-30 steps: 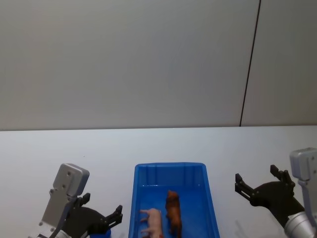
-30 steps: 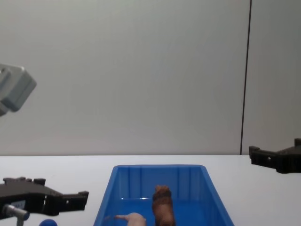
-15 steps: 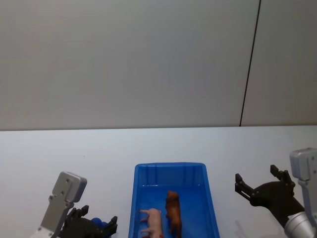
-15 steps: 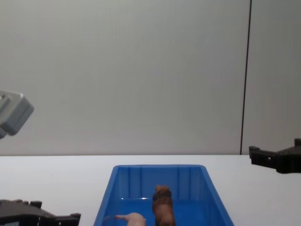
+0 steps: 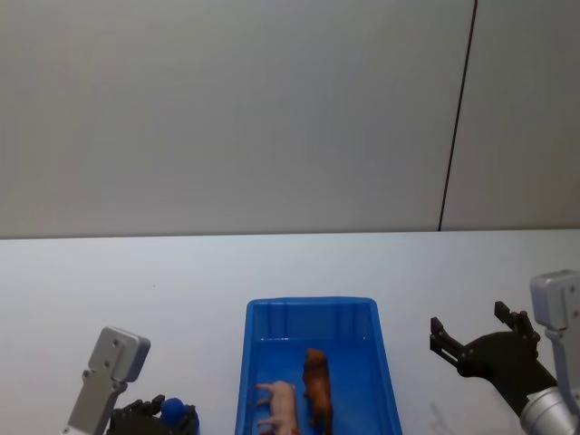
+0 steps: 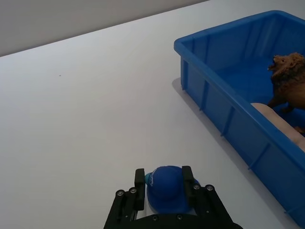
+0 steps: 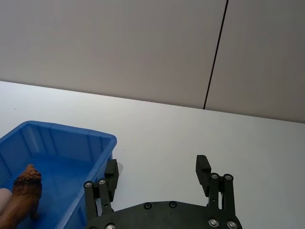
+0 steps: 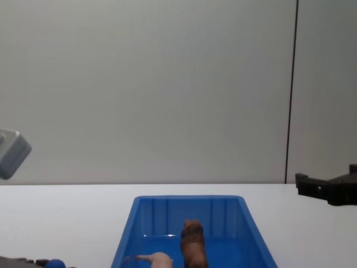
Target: Pick up the two dolls from the table and place them into the box.
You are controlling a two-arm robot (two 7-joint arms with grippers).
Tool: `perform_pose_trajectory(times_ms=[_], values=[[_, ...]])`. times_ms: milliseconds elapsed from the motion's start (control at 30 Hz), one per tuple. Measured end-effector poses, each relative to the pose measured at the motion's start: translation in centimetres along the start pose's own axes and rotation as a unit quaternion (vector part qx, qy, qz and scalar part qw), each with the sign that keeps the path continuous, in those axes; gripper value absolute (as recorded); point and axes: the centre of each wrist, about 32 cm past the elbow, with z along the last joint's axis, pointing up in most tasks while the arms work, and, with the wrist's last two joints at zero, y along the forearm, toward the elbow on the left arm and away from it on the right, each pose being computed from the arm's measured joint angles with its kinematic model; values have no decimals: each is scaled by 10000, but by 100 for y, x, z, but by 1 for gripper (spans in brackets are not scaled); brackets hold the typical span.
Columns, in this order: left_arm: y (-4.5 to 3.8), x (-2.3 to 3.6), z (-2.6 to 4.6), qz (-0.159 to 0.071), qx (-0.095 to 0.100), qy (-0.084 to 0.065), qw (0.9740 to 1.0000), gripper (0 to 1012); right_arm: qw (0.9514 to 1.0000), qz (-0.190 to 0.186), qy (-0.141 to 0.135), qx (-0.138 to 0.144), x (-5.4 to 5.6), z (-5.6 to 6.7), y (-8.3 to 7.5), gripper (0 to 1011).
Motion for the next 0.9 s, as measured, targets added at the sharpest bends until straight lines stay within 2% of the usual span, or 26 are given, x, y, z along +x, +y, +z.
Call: perform_pose_trajectory(times_ms=[100, 433, 633, 667, 900], values=[[6, 4, -20, 16, -36, 36, 10000, 392, 10000, 0, 0, 0, 0, 0, 0, 1001], [25, 12, -25, 23, -248, 77, 9997, 313, 10000, 0, 0, 0, 0, 0, 0, 1001], [42, 10, 37, -26, -537, 57, 9985, 272, 10000, 1, 1, 0, 0, 0, 0, 1001], [42, 10, 37, -26, -537, 57, 9985, 270, 10000, 0, 0, 0, 0, 0, 0, 1001], [50, 8, 178, -128, -941, -55, 9955, 225, 10000, 0, 0, 0, 0, 0, 0, 1001]])
